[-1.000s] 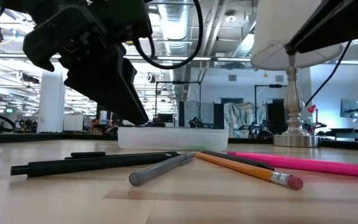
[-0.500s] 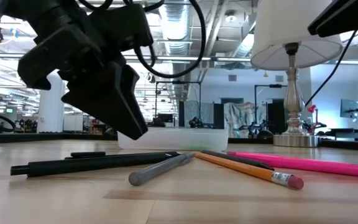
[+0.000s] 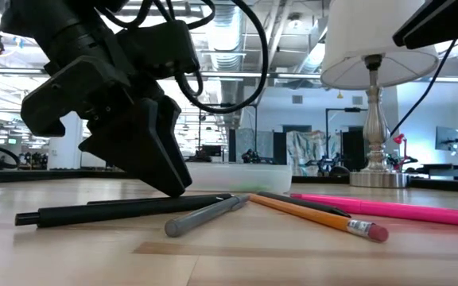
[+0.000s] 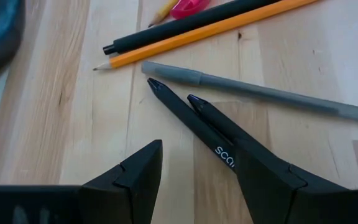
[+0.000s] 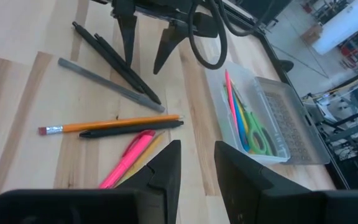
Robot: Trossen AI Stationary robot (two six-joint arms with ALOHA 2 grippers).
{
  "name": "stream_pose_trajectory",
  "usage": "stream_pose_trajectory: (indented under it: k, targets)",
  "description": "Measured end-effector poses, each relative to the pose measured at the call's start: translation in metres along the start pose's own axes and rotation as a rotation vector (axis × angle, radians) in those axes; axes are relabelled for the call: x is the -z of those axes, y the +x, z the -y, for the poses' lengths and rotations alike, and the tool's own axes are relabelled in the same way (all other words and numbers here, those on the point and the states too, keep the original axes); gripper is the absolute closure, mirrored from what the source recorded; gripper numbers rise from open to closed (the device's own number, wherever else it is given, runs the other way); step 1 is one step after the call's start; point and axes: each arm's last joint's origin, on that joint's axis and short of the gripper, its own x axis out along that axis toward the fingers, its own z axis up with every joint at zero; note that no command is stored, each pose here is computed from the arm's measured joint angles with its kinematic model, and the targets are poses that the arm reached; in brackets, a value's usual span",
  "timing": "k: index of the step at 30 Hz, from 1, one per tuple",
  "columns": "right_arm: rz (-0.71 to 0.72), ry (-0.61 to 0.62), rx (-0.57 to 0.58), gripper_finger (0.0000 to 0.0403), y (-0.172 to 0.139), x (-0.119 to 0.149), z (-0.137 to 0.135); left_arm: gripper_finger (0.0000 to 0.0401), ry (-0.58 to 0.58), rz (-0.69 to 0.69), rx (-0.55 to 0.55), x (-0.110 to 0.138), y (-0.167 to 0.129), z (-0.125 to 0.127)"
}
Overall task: Pick & place school supplies into a supply box
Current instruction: Put the left black pen into the black supply box
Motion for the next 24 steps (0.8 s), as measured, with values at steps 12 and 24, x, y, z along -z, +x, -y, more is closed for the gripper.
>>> stream_pose_trajectory:
  k: [12,24]
  targets:
    - [-0.002,0.007,-0.002,0.0310,0.0000,0.0002,0.0000,0.0209,-0.006,0.007,0.031,-0.0015,0.0009,0.0001]
    - [-0.005,0.011,-0.001,0.0310,0.0000,0.0005,0.0002,0.0209,-0.020,-0.019,0.102,-0.0024,0.0034,-0.0039]
